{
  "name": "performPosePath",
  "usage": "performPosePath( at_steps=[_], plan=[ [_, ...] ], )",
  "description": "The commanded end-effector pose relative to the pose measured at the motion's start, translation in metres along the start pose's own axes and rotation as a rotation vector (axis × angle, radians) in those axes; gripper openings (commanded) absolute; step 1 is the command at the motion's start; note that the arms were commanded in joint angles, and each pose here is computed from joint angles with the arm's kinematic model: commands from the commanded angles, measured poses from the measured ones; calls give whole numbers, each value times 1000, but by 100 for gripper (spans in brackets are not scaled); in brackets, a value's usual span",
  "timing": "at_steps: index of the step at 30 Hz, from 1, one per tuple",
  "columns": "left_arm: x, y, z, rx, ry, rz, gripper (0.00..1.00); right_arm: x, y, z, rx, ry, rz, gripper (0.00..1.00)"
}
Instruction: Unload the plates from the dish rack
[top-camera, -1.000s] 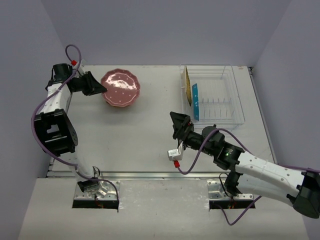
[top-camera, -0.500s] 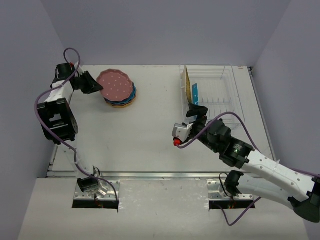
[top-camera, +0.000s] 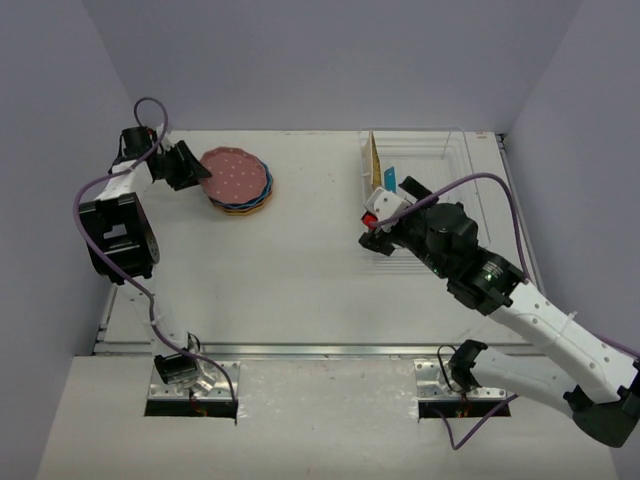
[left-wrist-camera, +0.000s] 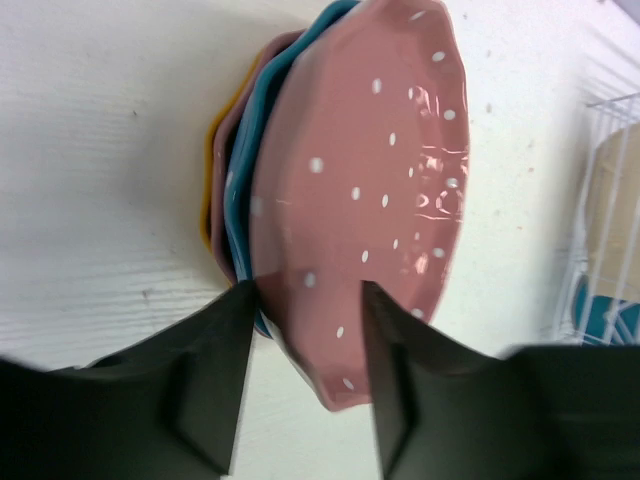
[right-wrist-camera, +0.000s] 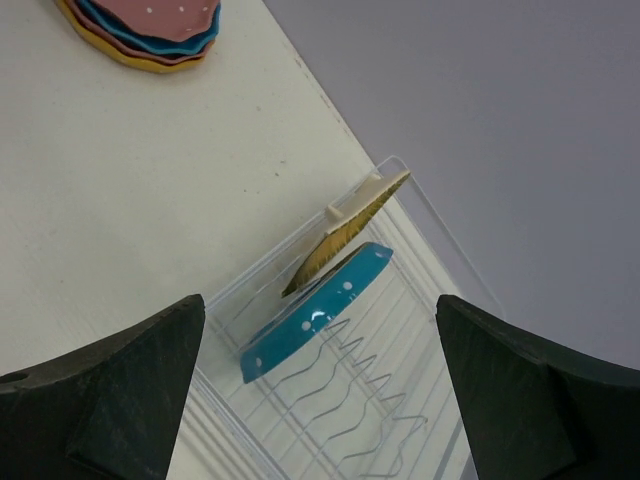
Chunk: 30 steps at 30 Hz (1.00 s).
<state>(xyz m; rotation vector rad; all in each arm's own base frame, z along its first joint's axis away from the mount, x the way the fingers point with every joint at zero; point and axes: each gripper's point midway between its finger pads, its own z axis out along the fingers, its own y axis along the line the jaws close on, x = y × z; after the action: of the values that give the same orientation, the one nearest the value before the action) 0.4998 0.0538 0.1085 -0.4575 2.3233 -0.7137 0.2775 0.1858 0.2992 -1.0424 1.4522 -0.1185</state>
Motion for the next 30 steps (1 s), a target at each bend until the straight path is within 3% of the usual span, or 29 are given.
performPosePath(
  at_steps=[1, 5, 11, 16, 22, 30],
  plan=[
    [-47, -35, -30, -31, -171, 166, 53, -6, -15, -1, 8, 32, 254, 99],
    [-49, -28, -39, -117, -198, 193, 63, 4, -31, 0, 52, 81, 380, 99],
    [-55, -25, -72, -267, -281, 259, 66, 23, -35, 7, 30, 180, 689, 98],
    [-60, -63, -124, -258, -421, 386, 87, 60, -41, 21, -6, 333, 885, 85],
    [-33, -113, -172, -255, -513, 588, 88, 97, -50, 43, 19, 454, 929, 82],
    [-12, -120, -187, -253, -509, 639, 90, 124, -46, 82, 7, 525, 924, 88]
  ],
)
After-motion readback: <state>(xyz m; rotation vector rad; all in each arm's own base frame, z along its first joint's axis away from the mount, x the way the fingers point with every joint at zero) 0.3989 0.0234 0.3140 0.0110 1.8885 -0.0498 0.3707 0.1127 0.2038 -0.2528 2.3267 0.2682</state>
